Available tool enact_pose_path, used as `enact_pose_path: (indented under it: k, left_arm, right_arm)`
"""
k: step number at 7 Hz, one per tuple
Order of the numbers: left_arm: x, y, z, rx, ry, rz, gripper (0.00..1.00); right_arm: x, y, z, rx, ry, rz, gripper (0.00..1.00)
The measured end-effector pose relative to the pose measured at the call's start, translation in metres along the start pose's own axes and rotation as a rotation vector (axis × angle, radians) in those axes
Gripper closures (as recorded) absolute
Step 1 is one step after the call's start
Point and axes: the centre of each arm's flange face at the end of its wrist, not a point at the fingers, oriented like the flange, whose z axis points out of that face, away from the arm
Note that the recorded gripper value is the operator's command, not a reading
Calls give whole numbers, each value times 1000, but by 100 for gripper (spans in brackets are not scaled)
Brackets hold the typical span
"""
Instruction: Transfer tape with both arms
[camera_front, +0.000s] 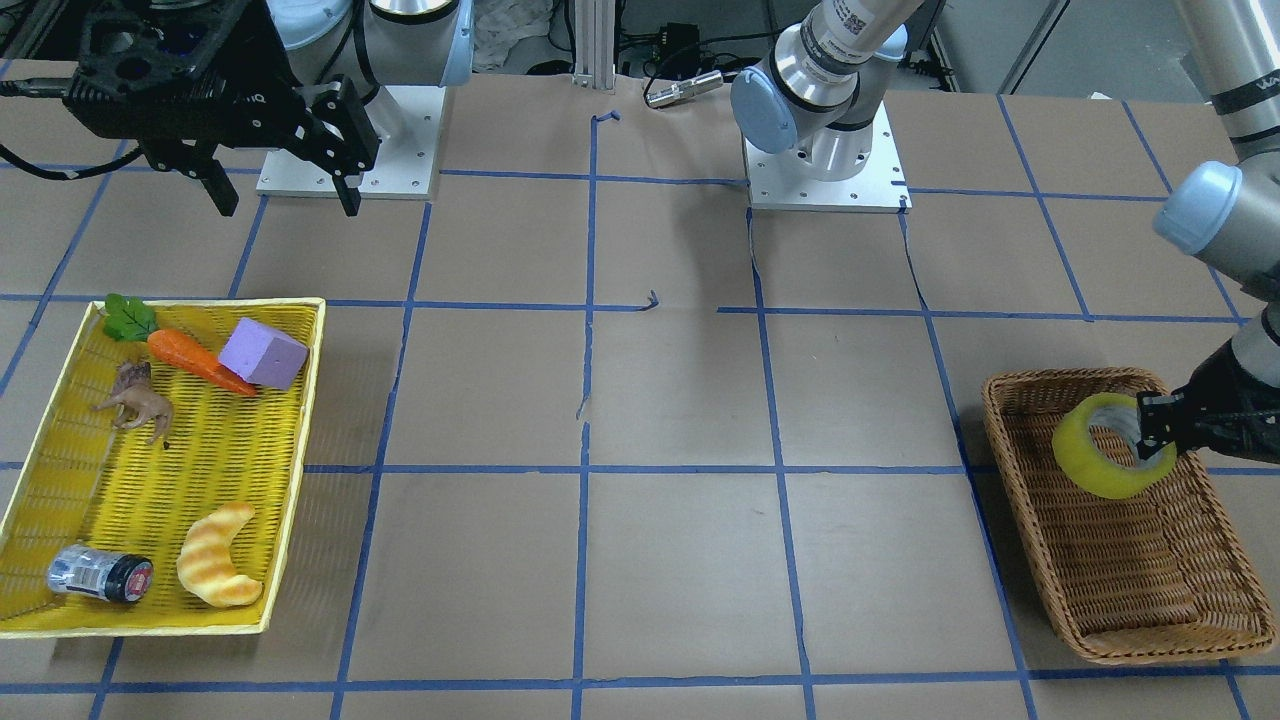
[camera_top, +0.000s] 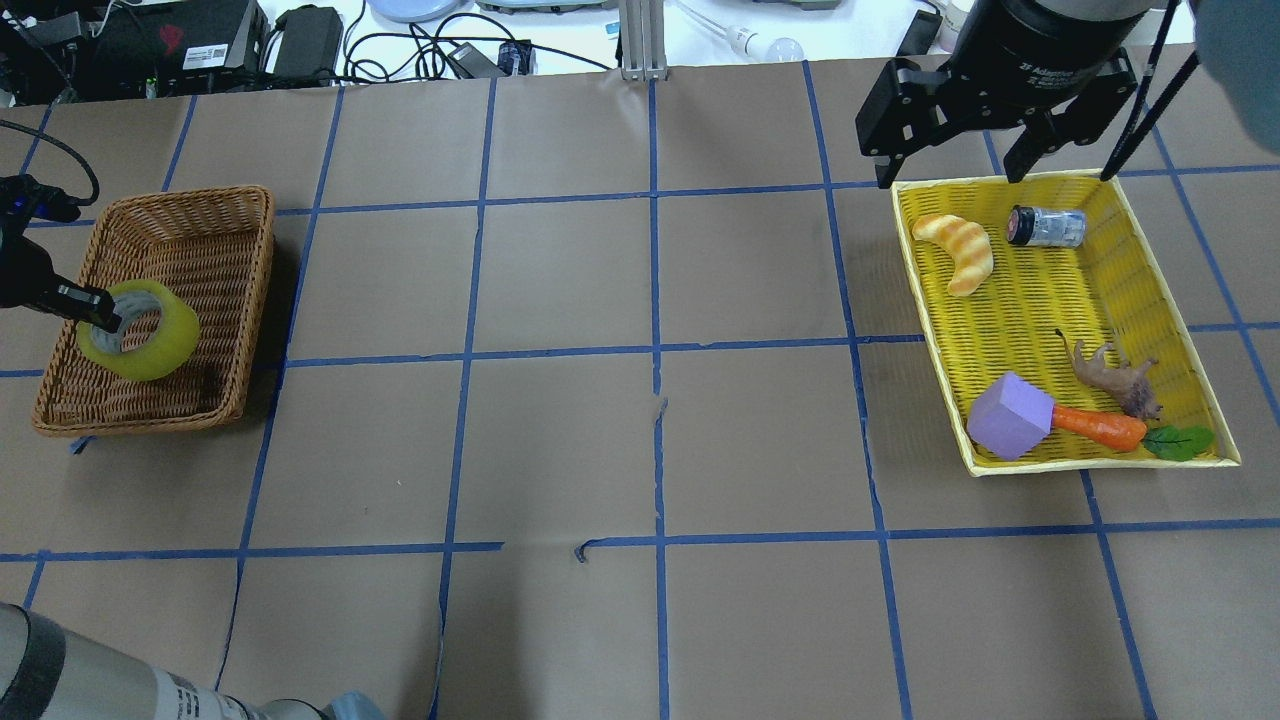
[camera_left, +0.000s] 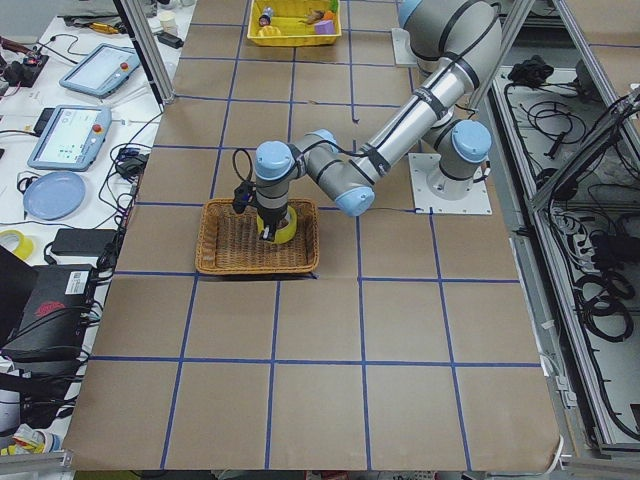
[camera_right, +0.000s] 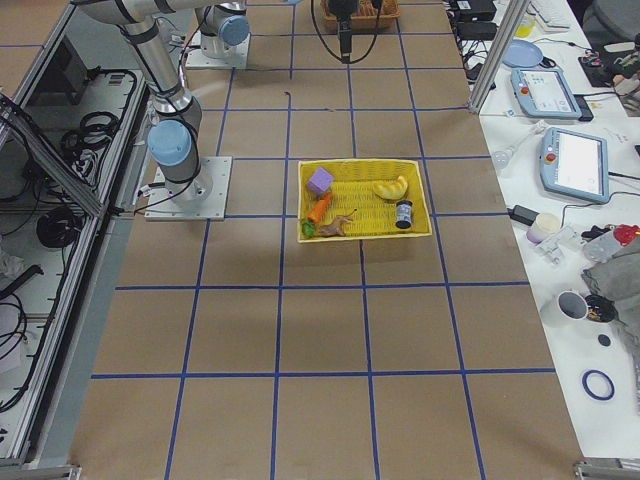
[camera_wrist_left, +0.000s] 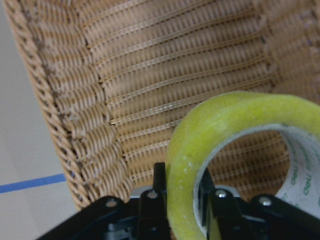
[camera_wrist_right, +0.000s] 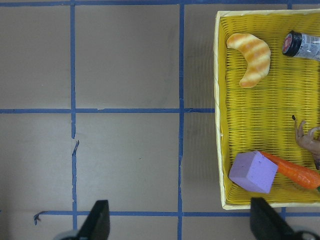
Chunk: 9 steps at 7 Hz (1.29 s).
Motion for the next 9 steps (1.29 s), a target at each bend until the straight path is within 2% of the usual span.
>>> enact_pose_path:
  k: [1, 3, 5, 7, 9]
  left_arm:
    - [-3, -1, 11, 3, -1, -9, 0]
    - [-3, -5, 14, 19, -4, -113, 0]
    - [28, -29, -16, 52, -34, -150, 0]
    - [102, -63, -52, 60, -34, -160, 0]
    - [192, -84, -90, 33, -17, -181, 0]
  right_arm:
    - [0, 0, 0, 0, 0, -1, 0]
    - [0, 1, 2, -7, 1, 1, 0]
    - [0, 1, 3, -10, 1, 0, 0]
    - [0, 1, 3, -9, 1, -1, 0]
    - [0, 1, 3, -10, 2, -1, 0]
